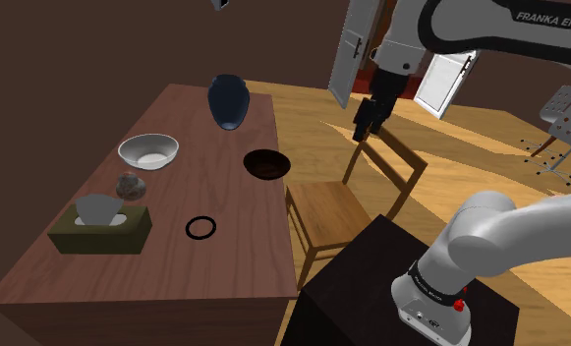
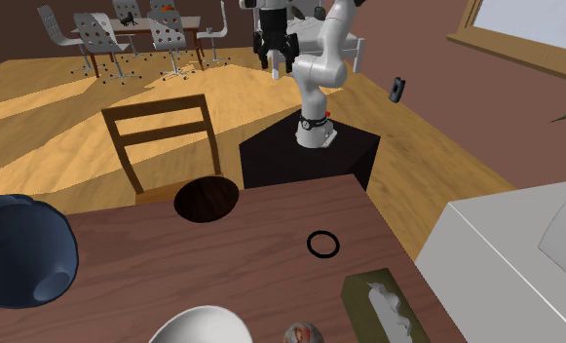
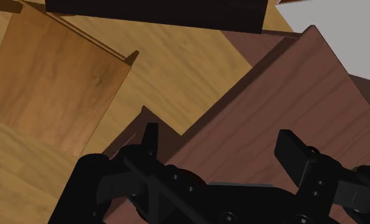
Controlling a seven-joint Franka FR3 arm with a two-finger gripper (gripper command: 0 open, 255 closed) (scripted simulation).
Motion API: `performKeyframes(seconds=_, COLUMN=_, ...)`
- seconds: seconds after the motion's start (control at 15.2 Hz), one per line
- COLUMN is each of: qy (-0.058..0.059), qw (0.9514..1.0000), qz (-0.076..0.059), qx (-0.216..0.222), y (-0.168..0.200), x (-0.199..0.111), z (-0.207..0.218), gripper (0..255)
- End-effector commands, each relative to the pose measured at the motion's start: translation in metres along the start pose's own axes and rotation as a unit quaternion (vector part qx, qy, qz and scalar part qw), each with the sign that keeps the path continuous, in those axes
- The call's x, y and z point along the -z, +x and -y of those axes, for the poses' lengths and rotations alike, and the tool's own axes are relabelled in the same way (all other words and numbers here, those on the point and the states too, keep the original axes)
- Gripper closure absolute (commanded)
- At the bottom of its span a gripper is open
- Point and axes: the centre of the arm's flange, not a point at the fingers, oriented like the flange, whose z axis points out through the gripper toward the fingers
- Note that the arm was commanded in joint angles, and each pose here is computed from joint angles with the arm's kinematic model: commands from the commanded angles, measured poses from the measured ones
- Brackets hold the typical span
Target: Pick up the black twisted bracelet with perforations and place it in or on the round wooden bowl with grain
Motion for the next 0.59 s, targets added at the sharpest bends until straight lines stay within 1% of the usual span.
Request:
performKeyframes(seconds=0.0, qy=-0.005, qw=1.0, qz=-0.003, qx=0.007, y=0.014, x=-0.014, z=0.019, gripper=0)
performKeyframes(seconds=0.53, qy=-0.026, qw=0.9989, qz=-0.013, qx=0.037, y=0.062, x=-0.071, z=0.098, gripper=0)
